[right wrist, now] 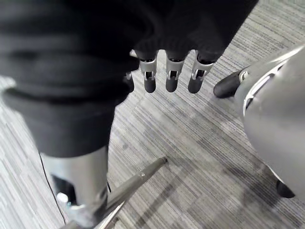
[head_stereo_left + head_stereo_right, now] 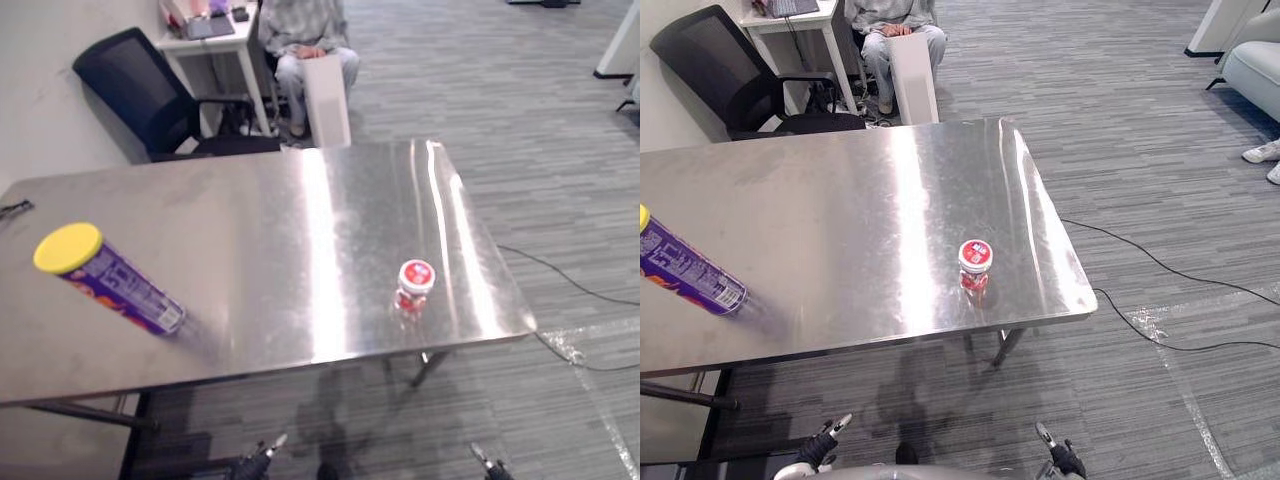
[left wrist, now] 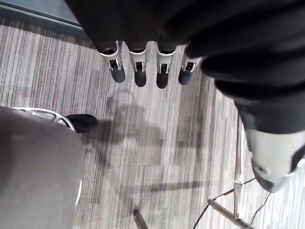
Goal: Put the gum and the chips on the shelf.
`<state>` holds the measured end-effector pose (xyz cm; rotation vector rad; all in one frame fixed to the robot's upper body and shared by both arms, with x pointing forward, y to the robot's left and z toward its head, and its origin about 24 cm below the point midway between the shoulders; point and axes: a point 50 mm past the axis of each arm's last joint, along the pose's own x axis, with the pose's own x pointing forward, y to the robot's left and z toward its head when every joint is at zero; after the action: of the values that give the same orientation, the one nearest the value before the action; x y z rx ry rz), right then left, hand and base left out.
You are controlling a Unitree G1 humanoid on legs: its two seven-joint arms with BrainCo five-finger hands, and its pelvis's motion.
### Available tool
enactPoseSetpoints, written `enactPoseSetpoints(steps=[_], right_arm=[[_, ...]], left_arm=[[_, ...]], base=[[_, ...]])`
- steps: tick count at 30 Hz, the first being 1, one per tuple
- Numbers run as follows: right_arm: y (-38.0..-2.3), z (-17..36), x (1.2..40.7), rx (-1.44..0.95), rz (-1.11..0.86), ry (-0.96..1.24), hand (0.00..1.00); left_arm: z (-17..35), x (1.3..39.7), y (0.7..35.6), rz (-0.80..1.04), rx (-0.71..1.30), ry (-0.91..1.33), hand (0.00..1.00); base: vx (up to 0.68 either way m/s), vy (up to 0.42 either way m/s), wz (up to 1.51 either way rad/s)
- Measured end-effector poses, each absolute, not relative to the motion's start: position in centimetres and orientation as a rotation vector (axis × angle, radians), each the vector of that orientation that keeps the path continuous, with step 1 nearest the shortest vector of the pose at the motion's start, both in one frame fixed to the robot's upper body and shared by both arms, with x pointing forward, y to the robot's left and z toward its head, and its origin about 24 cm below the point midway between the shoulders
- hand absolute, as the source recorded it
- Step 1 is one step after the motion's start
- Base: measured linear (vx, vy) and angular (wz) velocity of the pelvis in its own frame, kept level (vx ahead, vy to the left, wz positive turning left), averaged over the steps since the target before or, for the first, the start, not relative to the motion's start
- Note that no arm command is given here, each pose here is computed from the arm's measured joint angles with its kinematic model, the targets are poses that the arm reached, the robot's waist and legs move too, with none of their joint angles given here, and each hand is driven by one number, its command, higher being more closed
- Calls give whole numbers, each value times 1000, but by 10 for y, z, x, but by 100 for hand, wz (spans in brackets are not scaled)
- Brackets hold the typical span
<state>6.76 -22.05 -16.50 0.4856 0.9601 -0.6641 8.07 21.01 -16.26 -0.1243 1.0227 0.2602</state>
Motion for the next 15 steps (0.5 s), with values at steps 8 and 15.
enactPoseSetpoints(steps=[8, 15], right_arm=[[-219, -165, 69, 461, -635, 974, 0], [-223, -167, 60, 500, -710, 993, 0]], left_arm=[[-161, 87, 214, 239, -84, 1011, 0], [-162, 83, 215, 240, -77, 1029, 0]], base=[[-52, -76, 3], [-30, -70, 13]])
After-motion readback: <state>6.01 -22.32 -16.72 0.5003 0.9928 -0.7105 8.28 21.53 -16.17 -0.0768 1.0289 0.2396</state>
